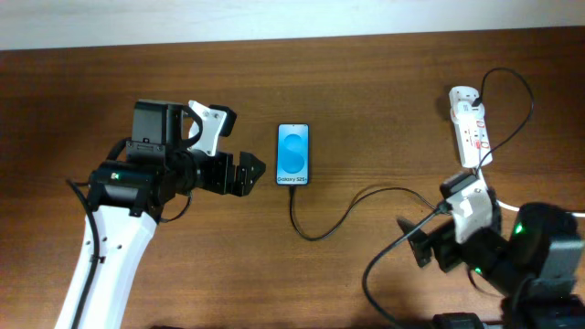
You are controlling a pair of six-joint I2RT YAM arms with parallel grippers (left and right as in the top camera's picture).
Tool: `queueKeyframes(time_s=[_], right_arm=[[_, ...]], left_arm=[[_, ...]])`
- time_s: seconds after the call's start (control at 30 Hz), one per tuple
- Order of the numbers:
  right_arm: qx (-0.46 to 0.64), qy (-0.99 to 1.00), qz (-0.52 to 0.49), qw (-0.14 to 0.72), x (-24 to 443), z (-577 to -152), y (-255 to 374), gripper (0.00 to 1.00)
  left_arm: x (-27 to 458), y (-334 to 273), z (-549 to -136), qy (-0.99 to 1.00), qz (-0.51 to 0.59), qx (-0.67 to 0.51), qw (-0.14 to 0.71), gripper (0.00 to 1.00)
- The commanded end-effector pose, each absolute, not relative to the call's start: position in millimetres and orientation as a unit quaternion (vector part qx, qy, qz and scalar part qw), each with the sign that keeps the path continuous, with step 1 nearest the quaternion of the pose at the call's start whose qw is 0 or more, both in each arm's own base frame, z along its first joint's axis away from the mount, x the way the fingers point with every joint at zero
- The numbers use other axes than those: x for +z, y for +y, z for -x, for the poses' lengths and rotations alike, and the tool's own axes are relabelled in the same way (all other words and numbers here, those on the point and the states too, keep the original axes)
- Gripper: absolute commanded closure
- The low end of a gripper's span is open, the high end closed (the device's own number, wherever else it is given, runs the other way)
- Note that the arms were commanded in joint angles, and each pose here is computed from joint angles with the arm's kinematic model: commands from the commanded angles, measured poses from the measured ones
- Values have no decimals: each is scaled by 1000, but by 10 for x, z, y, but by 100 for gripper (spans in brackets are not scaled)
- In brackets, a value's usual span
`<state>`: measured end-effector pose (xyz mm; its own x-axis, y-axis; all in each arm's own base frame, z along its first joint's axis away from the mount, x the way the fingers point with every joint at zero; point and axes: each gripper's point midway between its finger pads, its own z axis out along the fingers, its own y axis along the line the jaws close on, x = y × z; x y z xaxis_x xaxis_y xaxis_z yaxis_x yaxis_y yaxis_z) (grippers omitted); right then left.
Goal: Plug charger to phone and switch on socket
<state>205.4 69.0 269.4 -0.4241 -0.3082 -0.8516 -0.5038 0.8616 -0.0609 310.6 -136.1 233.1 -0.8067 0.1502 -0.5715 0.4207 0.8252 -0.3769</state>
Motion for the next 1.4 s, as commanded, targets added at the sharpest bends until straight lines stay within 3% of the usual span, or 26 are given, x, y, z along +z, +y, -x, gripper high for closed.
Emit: queueKeyframes(time_s=[0.0, 0.17, 0.3, 0.47, 0.53, 1.17, 1.37], right_arm=[[112, 797, 291, 517, 2305, -2009, 873, 2], [90, 702, 317, 631, 1995, -2043, 983, 2], [81, 693, 322, 639, 1680, -2047, 977, 2], [58, 650, 279, 704, 1744, -2262, 897, 2], [60, 691, 188, 695, 1683, -2356, 685, 2], [60, 704, 180, 684, 1610, -2361, 660, 2], [60, 704, 180, 684, 1610, -2361, 660, 2]], left_arm=[[2358, -1374, -3089, 914, -160, -255, 273, 1], [2358, -1374, -3089, 914, -160, -255, 273, 1], [2358, -1374, -3089, 914, -160, -255, 273, 1], [2358, -1374, -3089, 914, -160, -255, 273, 1], [2358, -1374, -3089, 914, -160, -255, 273, 1], [2350, -1352, -3087, 916, -159, -245, 274, 1], [3277, -925, -2641, 868, -144, -151, 451, 1]])
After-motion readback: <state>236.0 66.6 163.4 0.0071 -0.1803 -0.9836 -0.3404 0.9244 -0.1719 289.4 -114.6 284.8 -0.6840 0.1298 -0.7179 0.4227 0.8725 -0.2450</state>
